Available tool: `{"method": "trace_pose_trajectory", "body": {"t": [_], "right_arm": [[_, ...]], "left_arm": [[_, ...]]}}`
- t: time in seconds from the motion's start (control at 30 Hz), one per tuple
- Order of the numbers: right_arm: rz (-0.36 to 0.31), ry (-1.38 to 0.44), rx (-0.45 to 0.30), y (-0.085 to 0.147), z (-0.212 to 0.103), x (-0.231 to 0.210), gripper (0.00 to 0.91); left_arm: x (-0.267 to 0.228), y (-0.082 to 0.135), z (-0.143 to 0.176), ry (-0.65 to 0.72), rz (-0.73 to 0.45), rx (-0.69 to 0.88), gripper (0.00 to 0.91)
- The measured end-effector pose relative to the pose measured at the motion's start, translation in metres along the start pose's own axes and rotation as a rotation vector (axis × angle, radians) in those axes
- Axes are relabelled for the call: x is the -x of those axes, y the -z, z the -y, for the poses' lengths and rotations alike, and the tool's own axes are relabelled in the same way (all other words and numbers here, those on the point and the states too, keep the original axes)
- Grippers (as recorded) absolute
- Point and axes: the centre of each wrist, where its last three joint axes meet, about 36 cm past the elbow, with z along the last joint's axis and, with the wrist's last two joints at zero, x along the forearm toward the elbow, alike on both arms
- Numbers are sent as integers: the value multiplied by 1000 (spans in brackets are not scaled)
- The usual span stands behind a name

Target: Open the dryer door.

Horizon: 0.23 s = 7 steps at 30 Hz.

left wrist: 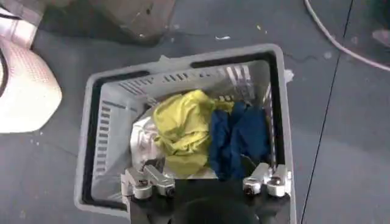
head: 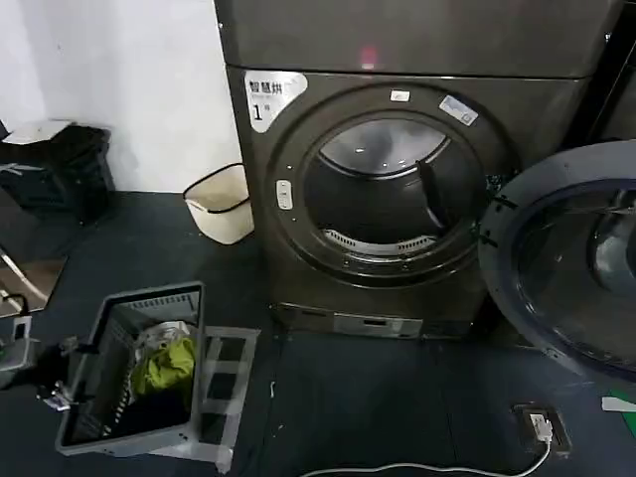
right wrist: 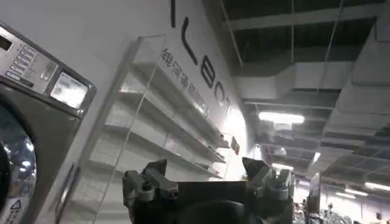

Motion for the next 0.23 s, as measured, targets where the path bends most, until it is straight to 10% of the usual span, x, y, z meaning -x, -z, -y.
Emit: {"method": "trace_pose_trajectory", "body": {"t": [0.23], "right_arm": [[-5, -4, -4, -2, 1, -1, 907]], "left_arm": [[-1, -2, -1, 0, -5, 6, 907]]}}
